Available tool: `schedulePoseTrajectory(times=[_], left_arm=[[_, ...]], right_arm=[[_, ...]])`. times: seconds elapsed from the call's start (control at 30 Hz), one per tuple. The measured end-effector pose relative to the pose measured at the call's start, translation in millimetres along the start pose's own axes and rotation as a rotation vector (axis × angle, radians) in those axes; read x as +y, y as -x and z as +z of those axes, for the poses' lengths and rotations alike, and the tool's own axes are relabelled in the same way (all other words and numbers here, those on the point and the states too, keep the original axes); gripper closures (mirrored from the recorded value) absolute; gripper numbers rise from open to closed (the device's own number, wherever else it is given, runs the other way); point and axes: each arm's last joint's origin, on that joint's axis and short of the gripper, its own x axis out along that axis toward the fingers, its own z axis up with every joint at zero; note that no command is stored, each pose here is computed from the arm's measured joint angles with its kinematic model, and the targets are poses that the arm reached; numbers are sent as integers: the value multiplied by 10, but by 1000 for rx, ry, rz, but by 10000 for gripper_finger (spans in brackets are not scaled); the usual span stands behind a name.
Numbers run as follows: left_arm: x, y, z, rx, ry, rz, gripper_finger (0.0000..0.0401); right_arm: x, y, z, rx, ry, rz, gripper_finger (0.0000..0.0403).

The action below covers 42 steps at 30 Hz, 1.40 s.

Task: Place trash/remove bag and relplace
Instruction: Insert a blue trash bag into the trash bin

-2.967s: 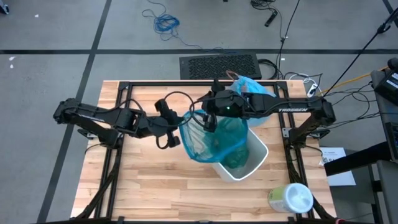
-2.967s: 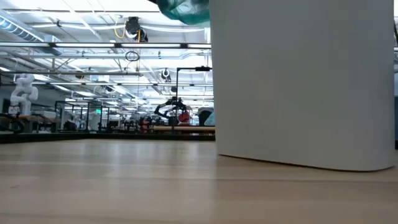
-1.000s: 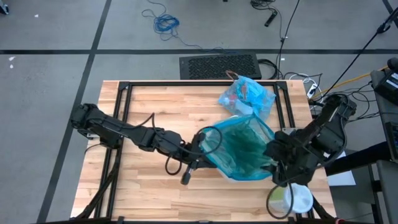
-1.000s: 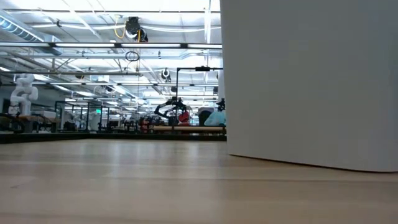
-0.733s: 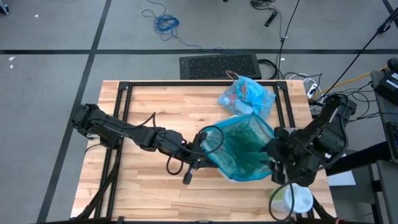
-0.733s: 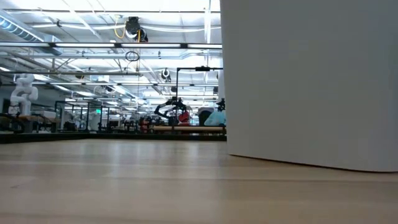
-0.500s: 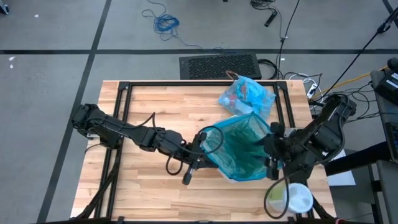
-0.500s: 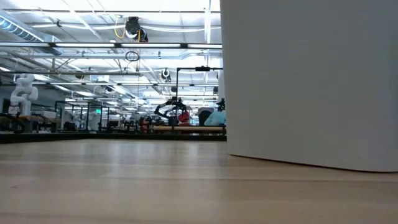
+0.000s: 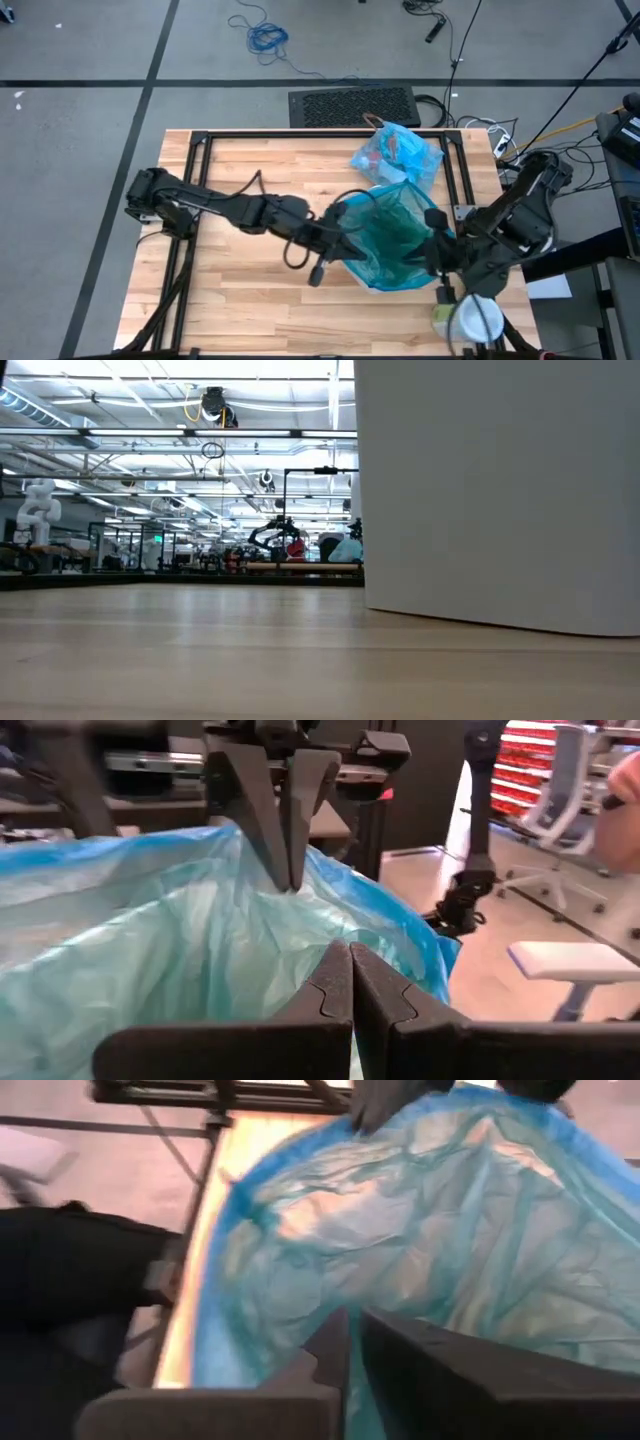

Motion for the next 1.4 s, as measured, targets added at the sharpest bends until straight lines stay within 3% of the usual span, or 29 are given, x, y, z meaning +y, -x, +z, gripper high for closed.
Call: schedulePoseTrajectory(times=[0.17,0.37,0.83,1.2,1.4], left_arm=[[46,-205,19,-3,8,-118,401],[-22,-464,-83,51,16,-239,401],[-127,-581,-193,122,9,-274,401],[-136,-581,-234,167,2,-204,401],[-124,-431,-179,248,-43,-54,401]], right_arm=[[-12,-7,-12,12,-14,-13,392],[-109,-4,-98,55,-69,-146,402],[-280,34,-298,140,-286,-361,403],[-227,-112,-471,139,-321,-414,403],[-222,-77,-381,71,-253,-404,403]])
